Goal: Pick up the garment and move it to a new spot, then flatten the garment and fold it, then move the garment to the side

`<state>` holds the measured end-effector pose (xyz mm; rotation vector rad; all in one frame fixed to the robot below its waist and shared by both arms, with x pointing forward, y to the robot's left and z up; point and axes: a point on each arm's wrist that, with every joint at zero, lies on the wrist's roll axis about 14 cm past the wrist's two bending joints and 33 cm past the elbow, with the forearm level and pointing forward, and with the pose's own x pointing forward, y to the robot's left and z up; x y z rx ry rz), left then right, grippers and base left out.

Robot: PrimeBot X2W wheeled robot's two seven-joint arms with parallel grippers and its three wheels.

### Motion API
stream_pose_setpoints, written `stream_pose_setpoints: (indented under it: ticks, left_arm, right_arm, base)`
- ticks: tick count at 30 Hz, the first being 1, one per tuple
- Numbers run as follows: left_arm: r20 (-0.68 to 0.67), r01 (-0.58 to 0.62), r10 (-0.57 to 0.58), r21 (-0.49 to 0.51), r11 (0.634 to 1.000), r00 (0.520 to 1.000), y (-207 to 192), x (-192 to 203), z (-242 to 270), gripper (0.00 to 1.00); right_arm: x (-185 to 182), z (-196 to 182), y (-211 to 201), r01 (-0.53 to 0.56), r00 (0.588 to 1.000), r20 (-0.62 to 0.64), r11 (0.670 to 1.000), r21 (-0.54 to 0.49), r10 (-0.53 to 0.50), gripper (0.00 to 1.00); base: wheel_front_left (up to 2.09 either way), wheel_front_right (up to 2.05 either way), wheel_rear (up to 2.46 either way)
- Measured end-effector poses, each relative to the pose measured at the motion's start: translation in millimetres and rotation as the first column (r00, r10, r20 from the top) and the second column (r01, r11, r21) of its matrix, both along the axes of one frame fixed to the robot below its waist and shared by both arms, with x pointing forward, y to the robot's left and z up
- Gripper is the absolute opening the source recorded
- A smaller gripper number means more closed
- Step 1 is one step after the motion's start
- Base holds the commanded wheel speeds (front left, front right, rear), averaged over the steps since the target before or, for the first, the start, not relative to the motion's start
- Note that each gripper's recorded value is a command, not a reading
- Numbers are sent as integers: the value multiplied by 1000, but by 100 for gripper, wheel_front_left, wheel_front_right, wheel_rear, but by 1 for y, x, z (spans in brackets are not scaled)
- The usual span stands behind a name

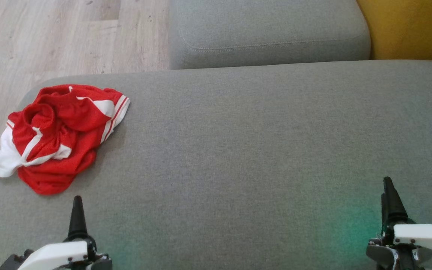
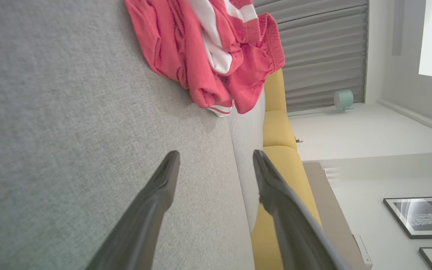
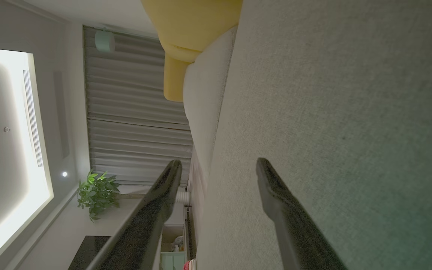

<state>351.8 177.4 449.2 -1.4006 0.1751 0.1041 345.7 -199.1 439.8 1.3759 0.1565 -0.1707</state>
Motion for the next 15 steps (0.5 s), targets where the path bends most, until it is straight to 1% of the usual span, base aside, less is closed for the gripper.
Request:
stream_pose_setpoints:
  ticks: [3, 5, 15]
  left_arm:
    - [7, 18, -18, 48, 999, 1000, -4, 1, 3, 100]
    - [20, 39, -41, 98, 994, 999, -9, 2, 8, 100]
    - [33, 67, -77, 219, 973, 997, -17, 1, 15, 100]
  right_arm:
    - [1, 4, 2, -16, 1000, 10, 999, -48, 16, 100]
    - [1, 6, 5, -29, 999, 15, 995, -93, 31, 100]
    - [0, 11, 12, -75, 996, 21, 965, -251, 83, 100]
  base:
    - [0, 0, 0]
    - [0, 0, 0]
    - [0, 0, 0]
